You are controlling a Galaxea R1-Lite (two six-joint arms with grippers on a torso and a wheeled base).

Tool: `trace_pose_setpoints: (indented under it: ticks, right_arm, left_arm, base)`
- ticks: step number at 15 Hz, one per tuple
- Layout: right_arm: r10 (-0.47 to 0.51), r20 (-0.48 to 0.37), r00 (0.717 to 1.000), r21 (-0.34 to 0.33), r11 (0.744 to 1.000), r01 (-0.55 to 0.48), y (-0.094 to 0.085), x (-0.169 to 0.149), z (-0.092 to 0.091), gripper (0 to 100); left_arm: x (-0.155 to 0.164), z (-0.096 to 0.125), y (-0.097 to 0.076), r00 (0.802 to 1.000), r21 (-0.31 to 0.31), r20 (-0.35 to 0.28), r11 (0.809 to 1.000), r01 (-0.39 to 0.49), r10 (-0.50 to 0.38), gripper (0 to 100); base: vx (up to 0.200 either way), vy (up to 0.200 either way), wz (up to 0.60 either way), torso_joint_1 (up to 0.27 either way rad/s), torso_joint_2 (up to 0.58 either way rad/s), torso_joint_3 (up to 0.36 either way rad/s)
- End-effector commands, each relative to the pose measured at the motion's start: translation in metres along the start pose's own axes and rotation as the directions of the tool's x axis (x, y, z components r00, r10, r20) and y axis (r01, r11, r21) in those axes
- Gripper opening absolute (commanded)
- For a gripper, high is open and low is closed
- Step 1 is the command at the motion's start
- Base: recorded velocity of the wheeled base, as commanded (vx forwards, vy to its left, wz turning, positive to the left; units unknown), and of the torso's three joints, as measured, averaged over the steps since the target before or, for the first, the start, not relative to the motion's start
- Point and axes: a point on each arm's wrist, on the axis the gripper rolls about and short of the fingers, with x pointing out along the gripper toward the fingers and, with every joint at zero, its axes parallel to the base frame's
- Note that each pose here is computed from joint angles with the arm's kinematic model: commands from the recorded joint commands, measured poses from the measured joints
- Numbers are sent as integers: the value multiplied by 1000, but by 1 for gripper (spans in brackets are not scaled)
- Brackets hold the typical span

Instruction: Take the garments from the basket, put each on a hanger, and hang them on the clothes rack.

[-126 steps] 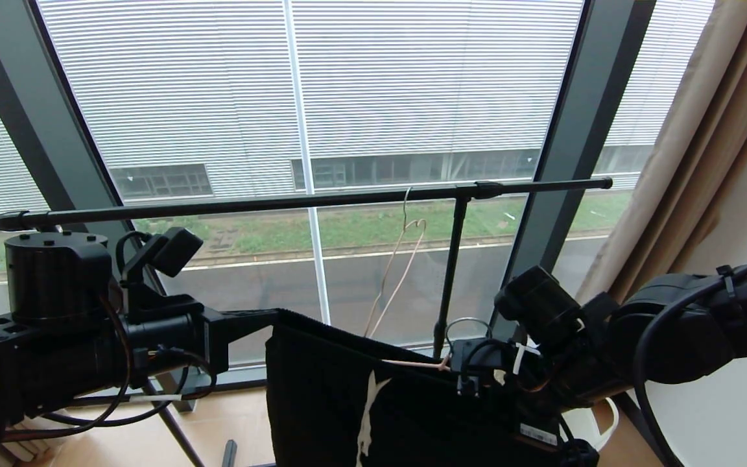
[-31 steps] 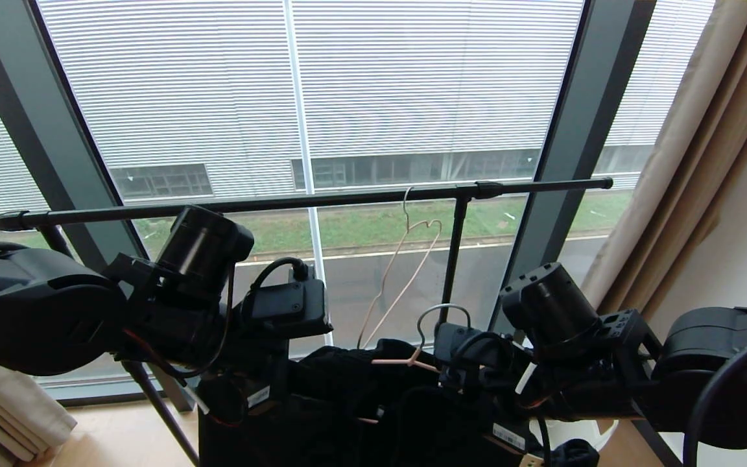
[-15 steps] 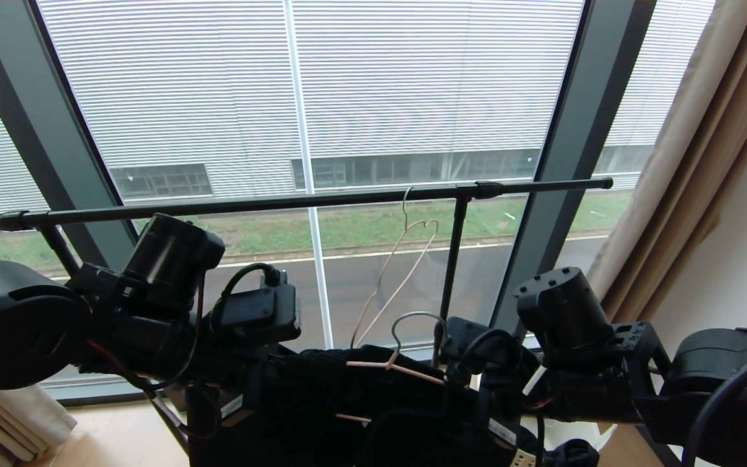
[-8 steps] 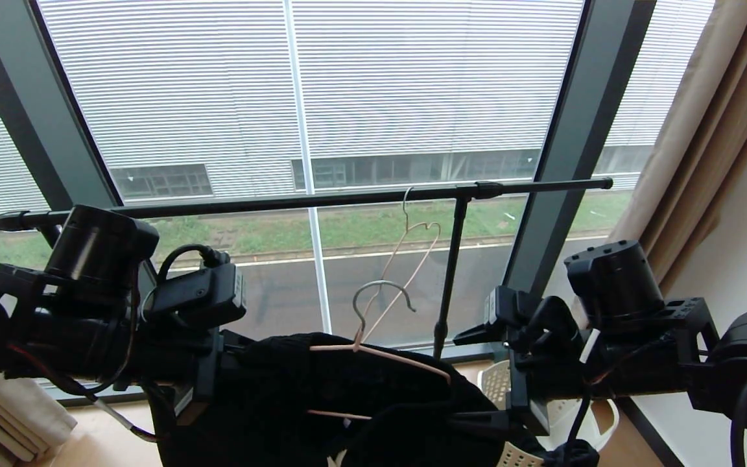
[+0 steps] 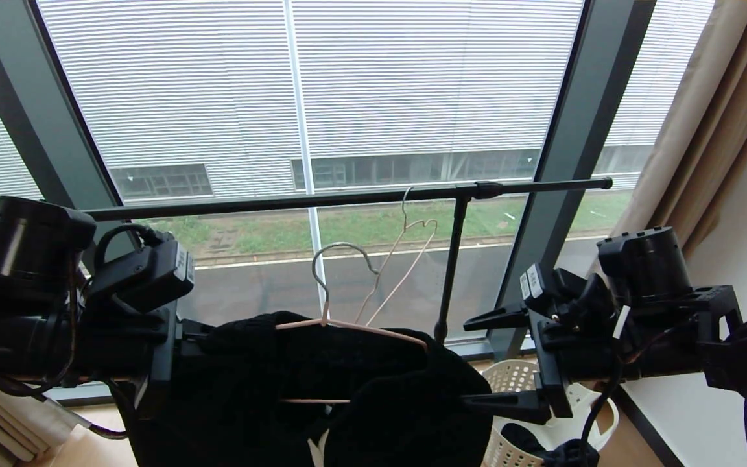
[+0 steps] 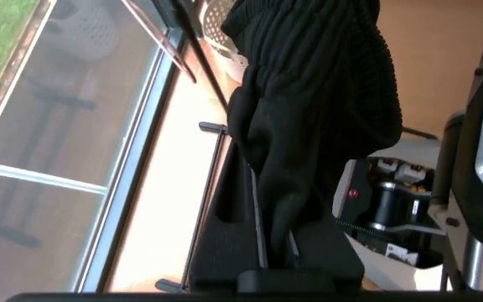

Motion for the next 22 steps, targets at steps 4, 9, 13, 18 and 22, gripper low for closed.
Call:
trace_pose_setpoints:
  ticks: [4,9,13,18,22]
  right_arm:
    - [19,37,999,-12,1000,-19,-14,14,-24,100]
    - [72,41,997,-26,997,-71,-16,24,-36,100]
    - [81,15,997,-3,997,-81,-19,33,-44,100]
    - [83,-5,997,1,997,-83,-18,39,-47,100]
    - [76,-24,997,2,997,-76,-20,44,-51,100]
  left_arm:
    - [-21,8,-5,997,-72,40,995,-68,71,0]
    - [-25,13,-6,993,-118,66,989,-86,94,0]
    - [-28,16,-6,991,-156,90,984,-88,103,0]
    - [-30,18,-8,990,-183,97,979,-88,107,0]
    - [-32,22,-6,984,-180,125,978,-105,129,0]
  base:
    - [0,0,0,0,0,0]
    - [0,0,0,0,0,0]
    - [0,0,0,0,0,0]
    - [0,0,0,0,0,0]
    - [0,0,0,0,0,0]
